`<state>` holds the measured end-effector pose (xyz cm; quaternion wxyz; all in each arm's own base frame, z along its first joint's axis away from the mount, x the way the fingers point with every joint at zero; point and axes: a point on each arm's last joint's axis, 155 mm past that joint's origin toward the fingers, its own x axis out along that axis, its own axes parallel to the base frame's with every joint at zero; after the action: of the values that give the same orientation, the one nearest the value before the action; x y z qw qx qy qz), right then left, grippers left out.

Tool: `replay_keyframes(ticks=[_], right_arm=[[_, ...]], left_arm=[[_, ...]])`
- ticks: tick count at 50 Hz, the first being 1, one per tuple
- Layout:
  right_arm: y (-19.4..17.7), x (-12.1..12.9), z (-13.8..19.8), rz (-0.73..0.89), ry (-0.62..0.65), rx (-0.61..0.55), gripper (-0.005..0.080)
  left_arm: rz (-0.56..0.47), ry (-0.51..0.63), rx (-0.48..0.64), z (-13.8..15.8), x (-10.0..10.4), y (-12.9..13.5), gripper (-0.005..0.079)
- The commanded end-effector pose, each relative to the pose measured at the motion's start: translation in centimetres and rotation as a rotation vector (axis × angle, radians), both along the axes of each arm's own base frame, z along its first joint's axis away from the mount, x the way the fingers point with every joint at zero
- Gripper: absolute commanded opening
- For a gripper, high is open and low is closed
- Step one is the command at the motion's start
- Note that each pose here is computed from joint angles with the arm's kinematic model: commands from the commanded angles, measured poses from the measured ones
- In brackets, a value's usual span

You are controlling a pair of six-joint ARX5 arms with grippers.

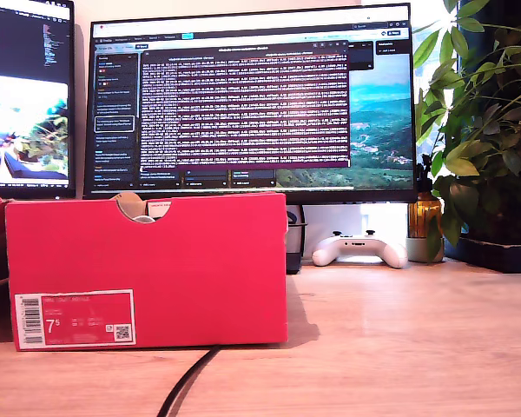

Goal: Pack the blue shoes by picking the first shoe and placing it inside the red shoebox, left side, then picking and rotating the second shoe and placing it in the shoebox

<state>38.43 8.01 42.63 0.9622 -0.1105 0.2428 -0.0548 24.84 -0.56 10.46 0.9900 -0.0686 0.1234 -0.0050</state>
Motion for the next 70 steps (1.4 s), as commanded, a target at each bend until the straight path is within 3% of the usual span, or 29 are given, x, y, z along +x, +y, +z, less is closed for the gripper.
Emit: replay_keyframes(ticks=[1,18,32,61,70], right_arm=[[-0.9,-0.9,1.6,-0.012,-0.044,0.026,-0.0005],[-1.4,-0.5,1.8,-0.009,-0.055,0.048,-0.0005],[-3.6,-1.8,1.6,-0.046,-0.062,0.053,-0.0005],[-7.3,-4.9,-6.2,-0.060,-0.053,0.141,-0.0005],[-7.3,-5.4,-7.1,-0.023,-0.097,0.190,-0.0005]], left_arm=[[-0.002,0.051,0.007,-2.0,-0.2,0.0,-0.0021],[-0.002,0.050,0.007,-2.0,-0.2,0.0,-0.0021],[-0.002,0.050,0.007,-2.0,-0.2,0.0,-0.0021],[-0.002,0.050,0.007,-2.0,-0.2,0.0,-0.0021],[-0.002,0.050,0.007,-2.0,-0.2,0.0,-0.0021]])
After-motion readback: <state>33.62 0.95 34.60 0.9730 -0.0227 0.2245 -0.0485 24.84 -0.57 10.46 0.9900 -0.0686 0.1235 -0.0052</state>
